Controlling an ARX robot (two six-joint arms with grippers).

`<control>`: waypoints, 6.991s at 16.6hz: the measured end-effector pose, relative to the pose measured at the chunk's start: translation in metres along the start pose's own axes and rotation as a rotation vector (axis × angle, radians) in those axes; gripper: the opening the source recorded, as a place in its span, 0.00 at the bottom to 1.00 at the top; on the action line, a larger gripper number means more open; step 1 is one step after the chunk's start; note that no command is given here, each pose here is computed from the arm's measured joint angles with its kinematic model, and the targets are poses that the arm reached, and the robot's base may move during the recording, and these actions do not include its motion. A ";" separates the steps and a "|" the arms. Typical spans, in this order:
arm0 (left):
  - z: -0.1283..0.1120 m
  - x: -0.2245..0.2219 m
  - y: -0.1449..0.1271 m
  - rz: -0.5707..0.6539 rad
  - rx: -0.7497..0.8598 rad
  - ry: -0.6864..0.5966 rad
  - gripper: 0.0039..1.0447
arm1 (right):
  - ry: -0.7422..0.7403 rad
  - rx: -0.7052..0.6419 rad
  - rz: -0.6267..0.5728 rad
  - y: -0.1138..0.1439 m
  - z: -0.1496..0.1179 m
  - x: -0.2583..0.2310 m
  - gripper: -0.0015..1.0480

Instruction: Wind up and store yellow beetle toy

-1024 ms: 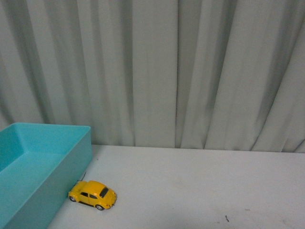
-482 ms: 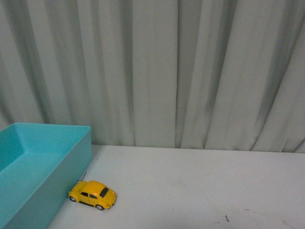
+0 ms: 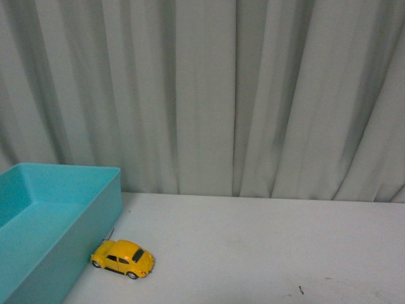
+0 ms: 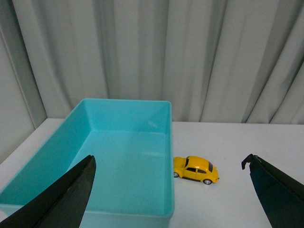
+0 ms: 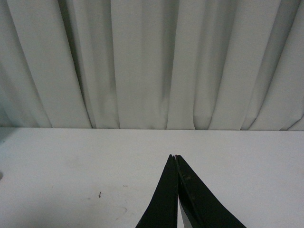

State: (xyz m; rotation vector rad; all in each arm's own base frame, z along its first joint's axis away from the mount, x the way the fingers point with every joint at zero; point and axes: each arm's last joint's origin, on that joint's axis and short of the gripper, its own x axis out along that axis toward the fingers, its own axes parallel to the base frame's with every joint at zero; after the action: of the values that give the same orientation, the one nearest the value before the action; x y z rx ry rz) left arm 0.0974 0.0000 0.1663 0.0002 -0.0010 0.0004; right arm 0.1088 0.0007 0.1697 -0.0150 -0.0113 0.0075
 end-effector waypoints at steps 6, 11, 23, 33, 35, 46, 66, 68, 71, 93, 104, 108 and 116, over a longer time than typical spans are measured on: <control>0.000 0.000 0.000 0.000 0.000 0.000 0.94 | 0.006 0.000 -0.003 0.000 -0.003 -0.012 0.02; 0.000 0.000 0.000 0.000 0.000 0.000 0.94 | 0.007 0.000 -0.002 0.000 -0.003 -0.012 0.49; 0.057 0.151 -0.074 -0.408 0.038 0.411 0.94 | 0.007 0.001 -0.003 0.000 -0.003 -0.012 0.94; 0.014 0.292 -0.139 -0.761 0.979 0.653 0.94 | 0.007 0.001 -0.003 0.000 -0.003 -0.012 0.94; 0.000 0.301 -0.142 -0.849 1.218 0.676 0.94 | 0.007 0.001 -0.003 0.000 -0.003 -0.012 0.94; -0.047 0.327 -0.117 -0.806 1.474 0.934 0.94 | 0.007 0.001 -0.003 0.000 -0.003 -0.012 0.94; -0.081 0.335 -0.103 -0.821 1.328 1.063 0.39 | 0.007 0.001 -0.003 0.000 -0.003 -0.012 0.94; -0.080 0.334 -0.105 -0.856 1.331 1.060 0.39 | 0.007 0.001 -0.003 0.000 -0.003 -0.012 0.94; -0.072 0.323 -0.123 -1.114 1.407 0.948 0.39 | 0.007 0.001 -0.003 0.000 -0.003 -0.012 0.94; -0.029 0.328 0.086 -0.080 0.359 0.882 0.39 | 0.007 0.001 -0.003 0.000 -0.003 -0.012 0.94; -0.073 0.321 0.089 -0.077 0.378 1.007 0.68 | 0.007 0.001 -0.003 0.000 -0.003 -0.012 0.94; -0.071 0.321 0.086 -0.100 0.324 0.991 0.80 | 0.007 0.001 -0.003 0.000 -0.003 -0.012 0.94; 0.032 0.303 0.086 -0.143 0.241 0.638 0.94 | 0.007 0.001 -0.003 0.000 -0.003 -0.012 0.94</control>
State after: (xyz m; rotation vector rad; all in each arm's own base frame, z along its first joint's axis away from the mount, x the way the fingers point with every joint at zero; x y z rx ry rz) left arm 0.4008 0.0866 0.1985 0.2414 0.6373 -0.1429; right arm 0.0972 0.0005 0.1666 -0.0139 -0.0044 0.0049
